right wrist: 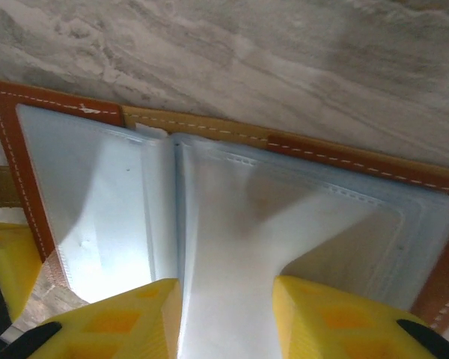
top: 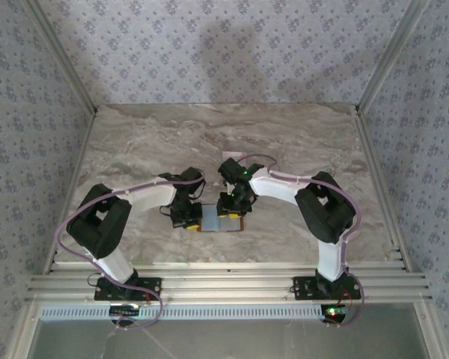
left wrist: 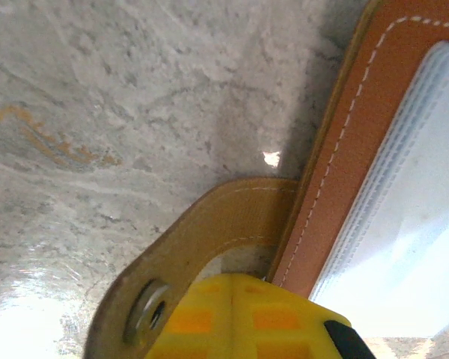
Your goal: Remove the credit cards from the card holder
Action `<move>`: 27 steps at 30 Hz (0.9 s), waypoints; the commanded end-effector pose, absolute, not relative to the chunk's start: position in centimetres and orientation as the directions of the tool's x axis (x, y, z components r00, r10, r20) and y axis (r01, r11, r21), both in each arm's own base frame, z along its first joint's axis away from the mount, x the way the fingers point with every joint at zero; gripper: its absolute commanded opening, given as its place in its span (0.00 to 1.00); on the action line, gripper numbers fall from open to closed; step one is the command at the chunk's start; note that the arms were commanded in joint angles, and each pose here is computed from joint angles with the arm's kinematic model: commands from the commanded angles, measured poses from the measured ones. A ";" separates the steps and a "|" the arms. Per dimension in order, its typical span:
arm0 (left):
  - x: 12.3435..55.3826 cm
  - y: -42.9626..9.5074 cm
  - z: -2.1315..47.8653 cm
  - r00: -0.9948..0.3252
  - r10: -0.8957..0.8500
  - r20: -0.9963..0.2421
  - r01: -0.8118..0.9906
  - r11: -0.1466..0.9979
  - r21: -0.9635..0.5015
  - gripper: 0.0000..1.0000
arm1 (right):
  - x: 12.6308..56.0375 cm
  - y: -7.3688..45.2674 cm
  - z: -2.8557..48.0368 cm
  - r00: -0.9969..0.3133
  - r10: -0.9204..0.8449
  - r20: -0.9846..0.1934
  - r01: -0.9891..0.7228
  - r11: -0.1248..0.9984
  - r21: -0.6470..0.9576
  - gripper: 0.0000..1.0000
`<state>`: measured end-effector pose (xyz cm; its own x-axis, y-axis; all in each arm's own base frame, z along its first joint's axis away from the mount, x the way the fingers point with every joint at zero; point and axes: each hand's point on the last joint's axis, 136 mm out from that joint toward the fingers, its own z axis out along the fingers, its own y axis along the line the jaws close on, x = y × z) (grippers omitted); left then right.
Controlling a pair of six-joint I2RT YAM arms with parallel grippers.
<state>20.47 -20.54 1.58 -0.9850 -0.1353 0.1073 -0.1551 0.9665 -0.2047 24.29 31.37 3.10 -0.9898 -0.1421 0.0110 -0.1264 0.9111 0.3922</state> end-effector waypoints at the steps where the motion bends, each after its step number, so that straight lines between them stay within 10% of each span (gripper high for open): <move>1: 19.8 -23.8 0.9 -0.985 -0.075 0.154 -0.123 0.938 -0.325 0.03 | 23.4 32.4 1.9 -0.989 -0.136 0.059 -0.100 0.906 0.411 0.40; 27: 20.0 -23.9 1.2 -0.987 -0.064 0.148 -0.109 0.941 -0.320 0.03 | 24.2 28.1 3.7 -0.993 -0.117 0.020 -0.106 0.946 0.305 0.41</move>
<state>20.45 -20.59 1.55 -0.9848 -0.1341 0.1101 -0.1546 0.9662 -0.2065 24.85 29.29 4.60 -0.9944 -0.1056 0.0005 -0.0983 0.9281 0.3590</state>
